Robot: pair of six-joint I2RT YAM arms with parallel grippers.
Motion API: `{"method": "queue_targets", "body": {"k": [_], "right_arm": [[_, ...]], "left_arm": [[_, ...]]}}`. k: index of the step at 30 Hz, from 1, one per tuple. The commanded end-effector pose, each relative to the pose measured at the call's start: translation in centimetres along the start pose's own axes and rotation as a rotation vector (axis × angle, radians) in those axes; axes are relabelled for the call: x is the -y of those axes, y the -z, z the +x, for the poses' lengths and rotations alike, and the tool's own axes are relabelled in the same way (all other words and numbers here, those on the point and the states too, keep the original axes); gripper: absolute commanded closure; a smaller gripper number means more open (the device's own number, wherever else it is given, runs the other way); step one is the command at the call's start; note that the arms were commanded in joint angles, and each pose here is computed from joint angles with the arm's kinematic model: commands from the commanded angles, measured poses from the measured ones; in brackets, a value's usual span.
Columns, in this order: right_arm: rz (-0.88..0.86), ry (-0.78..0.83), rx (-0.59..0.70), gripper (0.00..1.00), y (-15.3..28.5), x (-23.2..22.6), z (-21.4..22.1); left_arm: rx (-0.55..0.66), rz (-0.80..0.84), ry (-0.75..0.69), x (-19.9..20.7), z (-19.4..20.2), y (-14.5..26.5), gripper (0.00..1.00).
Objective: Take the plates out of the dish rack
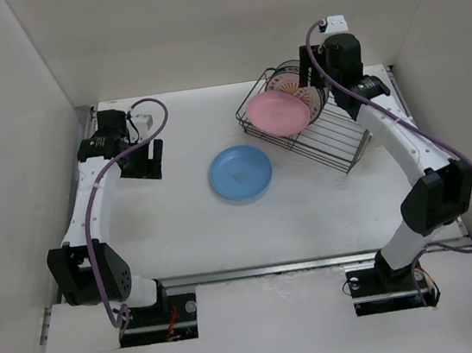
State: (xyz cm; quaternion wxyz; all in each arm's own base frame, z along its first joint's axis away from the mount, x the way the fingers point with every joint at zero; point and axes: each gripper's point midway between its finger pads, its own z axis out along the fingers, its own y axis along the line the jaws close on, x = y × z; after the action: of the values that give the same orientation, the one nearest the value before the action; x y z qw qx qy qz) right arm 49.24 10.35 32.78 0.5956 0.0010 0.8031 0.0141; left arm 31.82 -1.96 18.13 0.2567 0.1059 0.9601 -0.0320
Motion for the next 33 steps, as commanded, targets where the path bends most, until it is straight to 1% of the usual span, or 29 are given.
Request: {"method": "queue_targets", "body": {"k": [1,2,4,5,6,8,9,10,11,12,14,15,16,17,18,19,20,23,24,26,27,28,31,33], "right_arm": [[-0.037,-0.166,-0.183,0.14,-1.1,0.3,5.6],[-0.055,-0.218,-0.240,0.12,-1.5,0.8,8.2],[-0.083,-0.347,-0.284,0.10,-1.8,0.9,10.0],[-0.107,-0.384,-0.304,0.10,-2.3,0.8,11.0],[-0.138,-0.416,-0.360,0.10,-2.9,0.3,12.7],[-0.118,-0.463,-0.424,0.11,-3.4,0.4,14.8],[-0.142,-0.487,-0.444,0.11,-3.6,-0.2,15.1],[-0.169,-0.523,-0.457,0.14,-4.5,-0.9,16.1],[-0.199,-0.543,-0.500,0.14,-4.4,-1.6,17.3],[-0.264,-0.572,-0.524,0.18,-5.2,-2.9,18.2],[-0.313,-0.604,-0.549,0.24,-5.8,-3.9,19.2],[-0.322,-0.634,-0.542,0.29,-6.4,-3.8,19.2],[-0.359,-0.648,-0.550,0.36,-6.4,-4.4,19.3],[-0.372,-0.649,-0.552,0.55,-6.6,-4.6,19.5],[-0.369,-0.659,-0.554,0.67,-6.6,-4.6,19.5],[-0.373,-0.658,-0.545,0.82,-6.7,-4.7,19.3],[-0.349,-0.652,-0.522,1.00,-6.8,-4.2,18.8],[-0.329,-0.616,-0.444,1.00,-6.0,-3.5,15.9],[-0.346,-0.598,-0.404,1.00,-5.2,-3.5,14.1],[-0.353,-0.578,-0.363,1.00,-4.5,-3.3,12.5],[-0.368,-0.561,-0.321,1.00,-3.9,-3.3,10.7],[-0.373,-0.559,-0.306,1.00,-3.5,-3.3,10.0],[-0.470,-0.543,-0.242,1.00,-1.4,-4.8,6.0],[-0.533,-0.485,-0.226,1.00,0.1,-7.0,4.8]], "left_arm": [[0.021,0.011,0.004,0.5,0.1,0.6,0.26],[0.021,0.011,0.004,0.5,0.1,0.6,0.26],[0.021,0.011,0.004,0.5,0.4,0.7,0.26],[0.023,0.020,0.004,0.7,0.3,0.7,0.26],[0.023,0.020,0.004,0.7,0.3,0.7,0.26],[0.023,0.020,0.004,0.7,0.3,0.7,0.26],[0.023,0.020,0.004,0.7,0.3,0.7,0.26],[0.023,0.020,0.004,0.7,0.3,0.7,0.26],[0.023,0.020,0.004,0.7,0.3,0.7,0.26],[0.014,0.021,0.014,0.8,0.6,0.5,0.26],[0.015,0.030,0.014,0.9,0.6,0.5,0.26],[0.015,0.030,0.014,0.9,0.6,0.5,0.26],[0.006,0.032,0.016,1.0,0.8,0.6,0.26],[0.006,0.032,0.016,1.0,0.8,0.6,0.26],[0.006,0.032,0.016,1.0,0.8,0.6,0.26],[-0.004,0.024,0.017,0.8,1.2,0.4,0.26],[0.004,0.023,0.016,0.8,1.1,0.6,0.26],[-0.004,0.024,0.007,0.8,1.4,0.5,0.26],[-0.004,0.024,0.007,0.8,1.4,0.5,0.26],[-0.013,0.026,0.008,0.9,1.7,0.3,0.26],[-0.013,0.026,0.008,0.9,1.7,0.3,0.26],[-0.022,0.027,0.009,0.9,1.8,0.0,0.26],[-0.012,0.025,0.008,0.8,1.4,0.2,0.26],[-0.003,0.024,0.007,0.8,1.1,0.4,0.26]]}}
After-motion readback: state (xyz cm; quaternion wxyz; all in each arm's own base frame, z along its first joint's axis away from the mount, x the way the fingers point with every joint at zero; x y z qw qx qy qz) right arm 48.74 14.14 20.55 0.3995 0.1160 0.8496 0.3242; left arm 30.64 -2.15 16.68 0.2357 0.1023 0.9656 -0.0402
